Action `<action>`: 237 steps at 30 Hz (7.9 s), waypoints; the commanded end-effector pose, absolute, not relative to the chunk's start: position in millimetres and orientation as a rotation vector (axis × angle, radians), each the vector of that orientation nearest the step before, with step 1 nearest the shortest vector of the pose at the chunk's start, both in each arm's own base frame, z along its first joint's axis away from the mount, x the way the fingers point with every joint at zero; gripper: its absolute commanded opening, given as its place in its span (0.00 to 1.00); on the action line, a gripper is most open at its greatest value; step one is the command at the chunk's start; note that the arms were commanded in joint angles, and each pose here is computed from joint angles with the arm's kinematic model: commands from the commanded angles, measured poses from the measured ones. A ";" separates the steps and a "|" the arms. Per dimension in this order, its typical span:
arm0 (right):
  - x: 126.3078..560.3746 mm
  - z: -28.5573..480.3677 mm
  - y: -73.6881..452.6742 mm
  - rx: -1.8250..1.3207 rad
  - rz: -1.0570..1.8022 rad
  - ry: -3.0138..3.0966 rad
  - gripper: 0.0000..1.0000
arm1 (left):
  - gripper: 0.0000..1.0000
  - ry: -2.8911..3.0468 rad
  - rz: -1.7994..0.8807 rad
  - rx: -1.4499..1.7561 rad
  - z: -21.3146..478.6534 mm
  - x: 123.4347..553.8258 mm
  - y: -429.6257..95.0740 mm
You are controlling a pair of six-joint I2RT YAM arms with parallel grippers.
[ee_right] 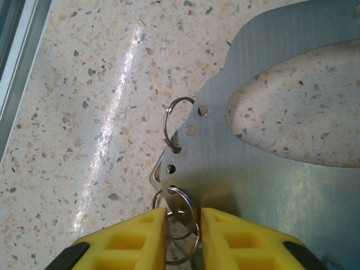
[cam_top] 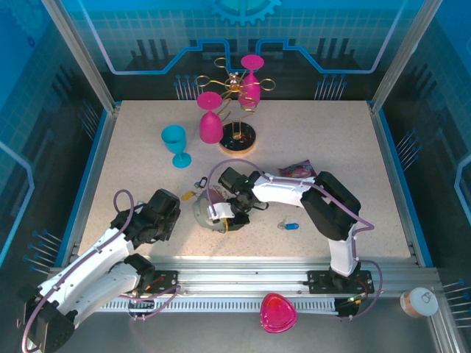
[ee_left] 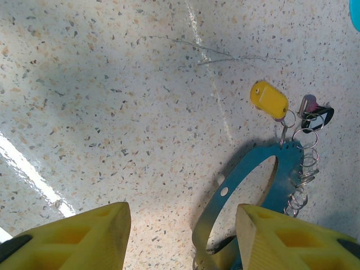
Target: Put the keys on the keyring
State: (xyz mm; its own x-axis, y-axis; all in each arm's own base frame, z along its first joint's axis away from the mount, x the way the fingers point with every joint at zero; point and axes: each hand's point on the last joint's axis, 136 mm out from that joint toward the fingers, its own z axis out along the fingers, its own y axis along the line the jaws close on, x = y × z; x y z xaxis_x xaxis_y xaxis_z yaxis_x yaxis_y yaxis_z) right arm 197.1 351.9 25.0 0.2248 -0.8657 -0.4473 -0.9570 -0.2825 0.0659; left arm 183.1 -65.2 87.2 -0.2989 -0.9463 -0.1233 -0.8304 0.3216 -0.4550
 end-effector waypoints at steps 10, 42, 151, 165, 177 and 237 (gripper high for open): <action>218.6 118.4 344.7 -1.648 0.773 2.057 0.42 | 0.53 2.254 -0.458 -1.443 90.9 191.1 -67.0; 191.1 37.5 344.6 -0.647 0.966 2.887 0.32 | 0.54 2.275 -0.458 -1.409 85.7 190.3 -67.9; 207.9 166.6 323.0 -1.513 0.848 1.934 0.00 | 0.23 1.568 -0.941 1.348 149.7 214.1 -253.3; 205.1 173.6 338.4 -1.546 0.853 1.880 0.00 | 0.21 1.526 -0.966 1.385 153.0 208.9 -255.5; 210.7 180.5 342.0 -1.483 0.831 1.885 0.00 | 0.00 1.462 -0.983 1.391 166.1 203.8 -256.9; 180.1 182.3 305.0 -1.440 0.728 1.395 0.00 | 0.16 1.408 -0.975 1.281 173.4 193.9 -274.6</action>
